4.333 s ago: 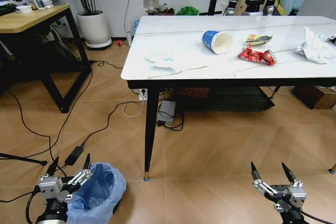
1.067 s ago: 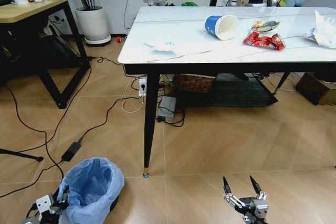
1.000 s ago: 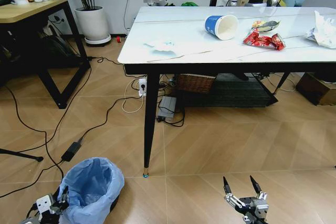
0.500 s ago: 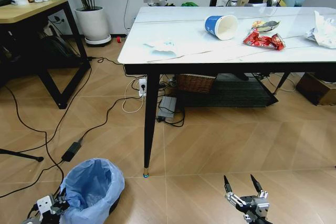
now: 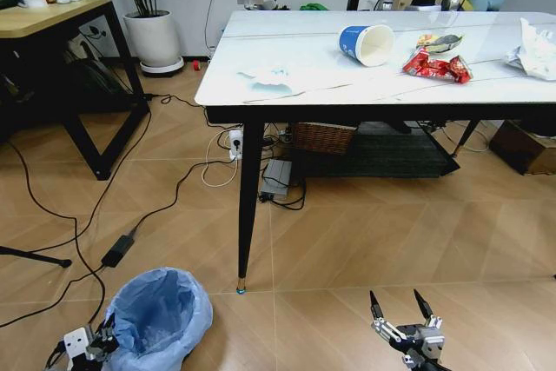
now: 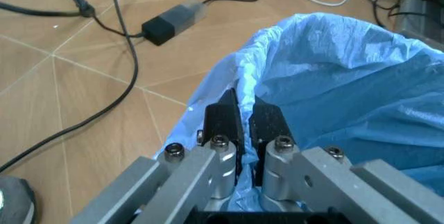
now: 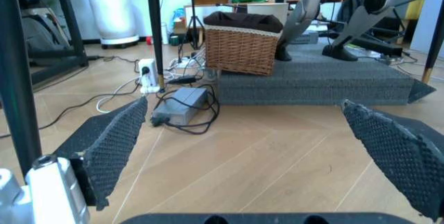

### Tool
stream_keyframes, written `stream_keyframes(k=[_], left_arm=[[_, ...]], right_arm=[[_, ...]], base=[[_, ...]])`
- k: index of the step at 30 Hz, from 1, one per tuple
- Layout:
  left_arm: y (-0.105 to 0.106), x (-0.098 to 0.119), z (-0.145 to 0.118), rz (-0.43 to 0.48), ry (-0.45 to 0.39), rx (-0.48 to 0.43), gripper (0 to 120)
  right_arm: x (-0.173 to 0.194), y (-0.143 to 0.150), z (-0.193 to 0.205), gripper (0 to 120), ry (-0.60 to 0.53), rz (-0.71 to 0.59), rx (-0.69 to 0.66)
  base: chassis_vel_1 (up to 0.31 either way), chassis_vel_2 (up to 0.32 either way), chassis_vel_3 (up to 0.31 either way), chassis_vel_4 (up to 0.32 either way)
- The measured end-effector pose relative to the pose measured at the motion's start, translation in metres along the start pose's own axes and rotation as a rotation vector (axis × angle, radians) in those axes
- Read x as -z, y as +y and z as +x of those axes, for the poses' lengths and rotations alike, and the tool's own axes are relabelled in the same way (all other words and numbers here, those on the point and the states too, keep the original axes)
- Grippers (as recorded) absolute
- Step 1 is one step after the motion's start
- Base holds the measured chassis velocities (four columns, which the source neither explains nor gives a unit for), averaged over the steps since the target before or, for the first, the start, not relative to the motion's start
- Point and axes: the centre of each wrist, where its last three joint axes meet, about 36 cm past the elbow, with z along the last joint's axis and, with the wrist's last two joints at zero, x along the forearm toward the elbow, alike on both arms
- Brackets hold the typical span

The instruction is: Pick up the trash bin and place the trash from the table into it.

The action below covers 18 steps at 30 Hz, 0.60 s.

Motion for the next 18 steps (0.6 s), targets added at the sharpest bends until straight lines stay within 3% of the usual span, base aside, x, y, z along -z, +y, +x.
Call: stream_keyframes(k=[12,18], left_arm=[[-0.023,0.018,0.025,0.022,-0.024,-0.069,0],[-0.041,0.044,0.045,0.055,-0.051,-0.117,0]], right_arm=[[-0.001,-0.005,-0.001,100,-0.001,0.019,-0.008],[-0.003,-0.01,0.0,100,0.011,0.039,-0.012]], base=[[0.0,0.0,0.0,0.0],[0.0,0.0,0.0,0.0]])
